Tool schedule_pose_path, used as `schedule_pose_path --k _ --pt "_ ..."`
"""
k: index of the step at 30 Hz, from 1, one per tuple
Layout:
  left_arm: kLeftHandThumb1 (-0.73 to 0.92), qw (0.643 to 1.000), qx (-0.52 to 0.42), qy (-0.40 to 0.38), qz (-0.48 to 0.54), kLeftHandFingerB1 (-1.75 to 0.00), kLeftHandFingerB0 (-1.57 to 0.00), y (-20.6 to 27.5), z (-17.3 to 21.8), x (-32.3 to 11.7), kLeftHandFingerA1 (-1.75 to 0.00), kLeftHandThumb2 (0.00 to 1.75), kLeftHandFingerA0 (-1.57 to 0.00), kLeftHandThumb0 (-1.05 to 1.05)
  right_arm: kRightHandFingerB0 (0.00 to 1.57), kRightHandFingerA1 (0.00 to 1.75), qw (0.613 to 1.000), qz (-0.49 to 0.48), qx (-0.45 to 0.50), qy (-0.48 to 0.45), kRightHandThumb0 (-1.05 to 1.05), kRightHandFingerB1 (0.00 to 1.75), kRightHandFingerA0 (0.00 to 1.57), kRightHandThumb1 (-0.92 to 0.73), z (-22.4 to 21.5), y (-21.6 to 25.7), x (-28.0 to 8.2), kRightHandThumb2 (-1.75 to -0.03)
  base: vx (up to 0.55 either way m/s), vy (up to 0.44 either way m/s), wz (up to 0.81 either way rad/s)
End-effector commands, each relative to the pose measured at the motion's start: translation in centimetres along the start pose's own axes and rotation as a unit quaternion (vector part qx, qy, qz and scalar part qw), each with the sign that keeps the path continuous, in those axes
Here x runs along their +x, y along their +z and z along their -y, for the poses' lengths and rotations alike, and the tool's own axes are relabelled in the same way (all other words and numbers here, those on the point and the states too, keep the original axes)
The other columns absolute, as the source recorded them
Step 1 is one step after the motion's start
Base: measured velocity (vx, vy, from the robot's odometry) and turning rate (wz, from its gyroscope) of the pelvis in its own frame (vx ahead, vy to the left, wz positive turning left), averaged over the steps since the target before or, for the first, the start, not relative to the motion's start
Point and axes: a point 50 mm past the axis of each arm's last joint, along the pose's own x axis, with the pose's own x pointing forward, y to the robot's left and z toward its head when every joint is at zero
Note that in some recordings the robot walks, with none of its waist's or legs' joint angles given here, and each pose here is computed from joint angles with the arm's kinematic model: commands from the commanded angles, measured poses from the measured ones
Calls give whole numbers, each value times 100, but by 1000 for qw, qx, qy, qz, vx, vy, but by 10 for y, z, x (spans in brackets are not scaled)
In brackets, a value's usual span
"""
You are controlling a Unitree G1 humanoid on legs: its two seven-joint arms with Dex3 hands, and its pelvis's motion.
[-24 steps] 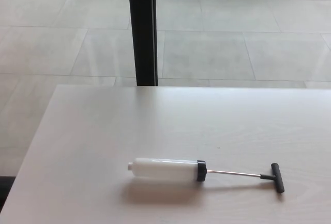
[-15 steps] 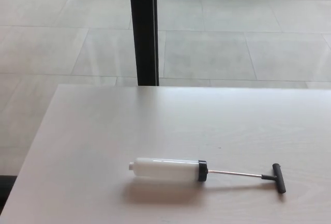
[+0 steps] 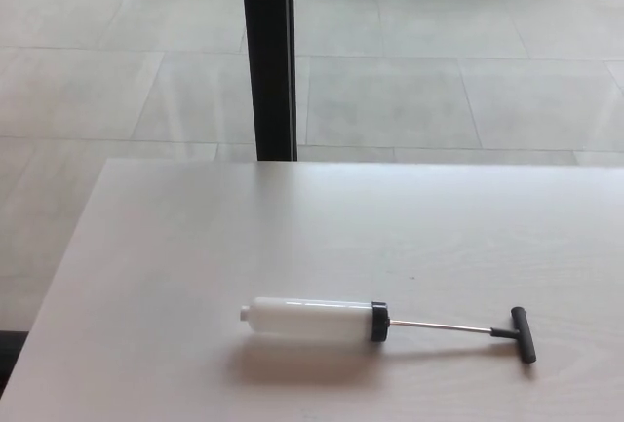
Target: The robot uses its left hand to lift the air pump kept on the middle of the desk and use the right hand to compress the handle
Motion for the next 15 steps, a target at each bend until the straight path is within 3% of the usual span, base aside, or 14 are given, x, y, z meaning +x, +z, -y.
schedule_pose_path --k 1,7,8,11,14,15 --pt "61 961 204 6 189 -30 -30 101 36 12 -45 60 -22 -87 0 51 1000 19 -1 0 -34 47 2 -51 3 10 3 -104 0 0 0" --pt "62 922 230 -22 310 -31 -29 166 85 5 -39 60 -26 -82 0 51 1000 19 -14 3 -35 47 2 -49 0 11 4 -104 0 0 0" --pt "62 903 240 -38 354 -33 -30 185 105 -4 -38 59 -30 -80 0 51 1000 20 -9 7 -36 48 2 -48 -1 10 4 -103 0 0 0" --pt "66 871 258 -71 412 -31 -28 206 143 -18 -45 61 -26 -84 0 51 1000 22 -15 8 -35 48 1 -48 -2 12 5 -103 0 0 0" --pt "69 862 244 -118 429 -31 -28 211 172 -29 -46 62 -25 -87 0 51 999 25 -21 8 -35 48 2 -48 -2 14 6 -103 0 0 0" --pt "54 861 241 -134 428 -43 -21 211 183 -33 -52 97 -17 -87 0 51 999 24 -24 8 -35 47 2 -48 -3 14 6 -103 0 0 0"
